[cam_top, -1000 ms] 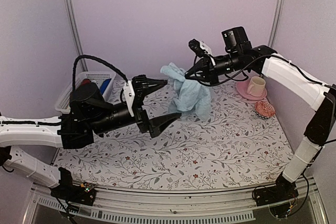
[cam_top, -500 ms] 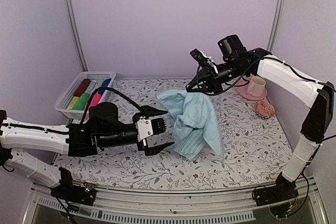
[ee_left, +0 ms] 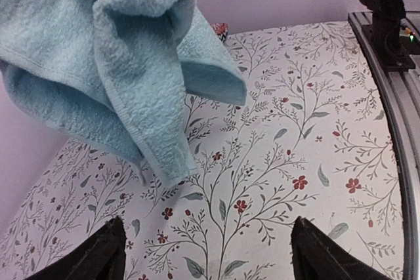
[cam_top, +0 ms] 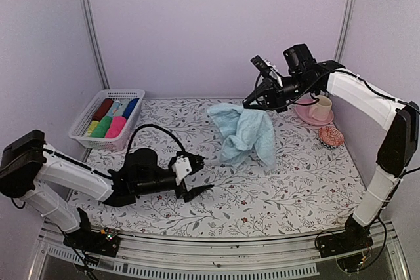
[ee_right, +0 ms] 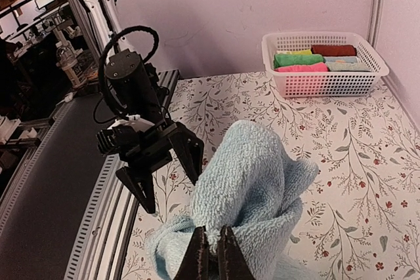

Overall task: Roll the towels
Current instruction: Flatten out the towel at the center of the board.

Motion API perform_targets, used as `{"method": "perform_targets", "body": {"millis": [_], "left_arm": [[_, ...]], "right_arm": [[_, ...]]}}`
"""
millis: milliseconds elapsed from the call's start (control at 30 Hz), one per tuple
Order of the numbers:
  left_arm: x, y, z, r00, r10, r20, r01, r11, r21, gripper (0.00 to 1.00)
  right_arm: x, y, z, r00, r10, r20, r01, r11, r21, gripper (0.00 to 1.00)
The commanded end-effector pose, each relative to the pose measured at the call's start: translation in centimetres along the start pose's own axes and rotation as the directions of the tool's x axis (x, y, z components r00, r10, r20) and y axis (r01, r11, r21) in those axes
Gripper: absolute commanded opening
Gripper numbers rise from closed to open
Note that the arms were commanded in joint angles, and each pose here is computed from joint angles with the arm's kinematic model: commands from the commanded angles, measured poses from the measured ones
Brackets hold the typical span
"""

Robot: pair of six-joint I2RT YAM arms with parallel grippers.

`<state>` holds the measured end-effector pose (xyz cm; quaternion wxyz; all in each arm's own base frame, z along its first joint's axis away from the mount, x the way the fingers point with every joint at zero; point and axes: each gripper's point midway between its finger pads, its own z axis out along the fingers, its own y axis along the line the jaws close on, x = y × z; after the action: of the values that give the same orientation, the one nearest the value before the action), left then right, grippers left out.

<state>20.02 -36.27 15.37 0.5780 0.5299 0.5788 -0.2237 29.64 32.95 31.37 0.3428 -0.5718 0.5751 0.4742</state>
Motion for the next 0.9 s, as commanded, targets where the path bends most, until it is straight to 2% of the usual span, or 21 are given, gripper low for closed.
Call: {"method": "perform_targets", "body": {"millis": [0, 333, 567, 867], "left_arm": [[-1.1, 1.2, 1.4, 0.983, -0.112, 0.142, 0.120, 0.992, -0.044, 0.87], [-0.1, 0.4, 6.7, 0.928, -0.274, 0.253, 0.276, 0.961, 0.028, 0.75], [1.0, 0.1, 9.9, 0.900, -0.367, 0.235, 0.368, 0.929, 0.044, 0.62], [2.3, 1.4, 11.9, 0.889, -0.416, 0.194, 0.429, 0.903, -0.032, 0.06]], "right_arm": [[-1.9, 1.3, -1.5, 0.998, -0.026, 0.061, 0.026, 1.000, -0.008, 0.03], [-2.8, 1.7, -2.4, 0.996, -0.045, 0.073, 0.042, 0.999, 0.033, 0.03], [-2.6, 1.6, -2.7, 0.996, -0.044, 0.079, 0.041, 0.998, 0.044, 0.03], [-2.7, 1.9, -3.0, 0.995, -0.056, 0.081, 0.052, 0.997, 0.055, 0.03]]}}
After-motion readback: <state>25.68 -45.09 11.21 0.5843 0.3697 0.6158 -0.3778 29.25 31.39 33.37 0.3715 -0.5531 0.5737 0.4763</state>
